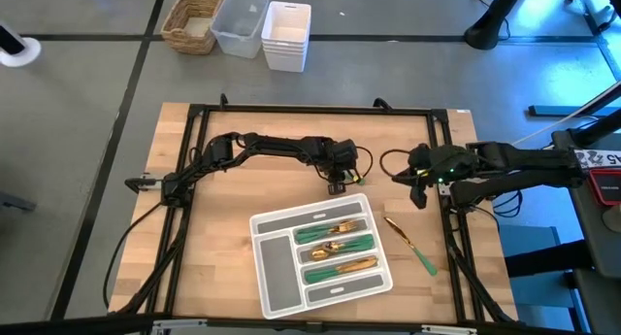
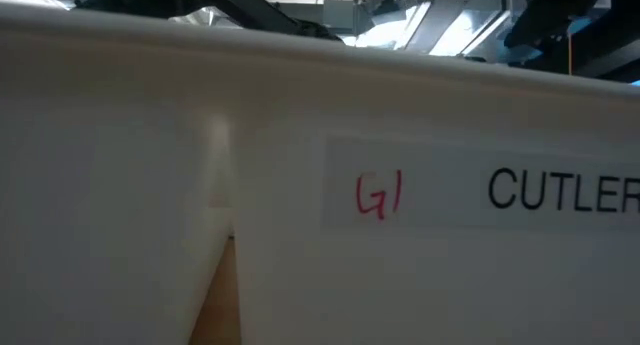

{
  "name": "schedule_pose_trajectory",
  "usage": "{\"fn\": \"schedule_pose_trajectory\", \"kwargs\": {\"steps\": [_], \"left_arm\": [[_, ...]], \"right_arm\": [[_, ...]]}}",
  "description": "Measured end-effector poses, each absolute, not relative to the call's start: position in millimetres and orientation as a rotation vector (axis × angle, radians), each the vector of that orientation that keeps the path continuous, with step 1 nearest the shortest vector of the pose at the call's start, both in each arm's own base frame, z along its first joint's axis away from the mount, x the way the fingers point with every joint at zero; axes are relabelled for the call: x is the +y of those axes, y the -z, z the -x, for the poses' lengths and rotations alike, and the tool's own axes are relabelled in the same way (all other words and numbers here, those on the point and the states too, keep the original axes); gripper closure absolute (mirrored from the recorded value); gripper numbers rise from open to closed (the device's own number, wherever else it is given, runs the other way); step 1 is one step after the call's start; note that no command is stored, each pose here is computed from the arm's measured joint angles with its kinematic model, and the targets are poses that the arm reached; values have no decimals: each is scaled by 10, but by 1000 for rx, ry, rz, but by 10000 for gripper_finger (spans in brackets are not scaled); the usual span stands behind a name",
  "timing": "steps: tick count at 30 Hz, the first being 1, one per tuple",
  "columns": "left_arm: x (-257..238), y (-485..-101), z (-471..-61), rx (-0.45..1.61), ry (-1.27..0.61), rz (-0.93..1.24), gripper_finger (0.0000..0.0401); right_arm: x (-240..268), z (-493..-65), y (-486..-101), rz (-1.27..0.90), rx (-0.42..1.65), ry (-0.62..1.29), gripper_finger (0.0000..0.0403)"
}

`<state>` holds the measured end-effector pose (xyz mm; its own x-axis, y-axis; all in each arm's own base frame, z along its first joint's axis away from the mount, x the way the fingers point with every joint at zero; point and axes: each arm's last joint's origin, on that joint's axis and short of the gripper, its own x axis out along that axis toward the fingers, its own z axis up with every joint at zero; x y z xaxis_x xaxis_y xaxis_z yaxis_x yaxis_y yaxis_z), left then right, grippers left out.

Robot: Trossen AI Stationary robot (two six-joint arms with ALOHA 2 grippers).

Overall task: Sort silverware
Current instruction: Put the green knife into the white silverware tray

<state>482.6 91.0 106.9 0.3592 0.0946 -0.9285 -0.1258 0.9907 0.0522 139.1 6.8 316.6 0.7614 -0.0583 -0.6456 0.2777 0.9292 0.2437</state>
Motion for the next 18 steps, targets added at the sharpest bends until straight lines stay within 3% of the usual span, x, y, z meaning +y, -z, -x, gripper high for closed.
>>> {"fn": "schedule_pose_trajectory", "kwargs": {"steps": [5,12,18], "left_arm": [[925,-1094,-4824,1190,-176,31,319],[1050,-1111,-4793,1185,-211,72,385],[1159,-1112,-4768,1174,-176,137,384]], "right_arm": [[56,-1405,-3156,-349,665,235,402],[76,-1507,-2971,-362,698,199,402],[83,-1526,-2902,-387,728,197,402]]}}
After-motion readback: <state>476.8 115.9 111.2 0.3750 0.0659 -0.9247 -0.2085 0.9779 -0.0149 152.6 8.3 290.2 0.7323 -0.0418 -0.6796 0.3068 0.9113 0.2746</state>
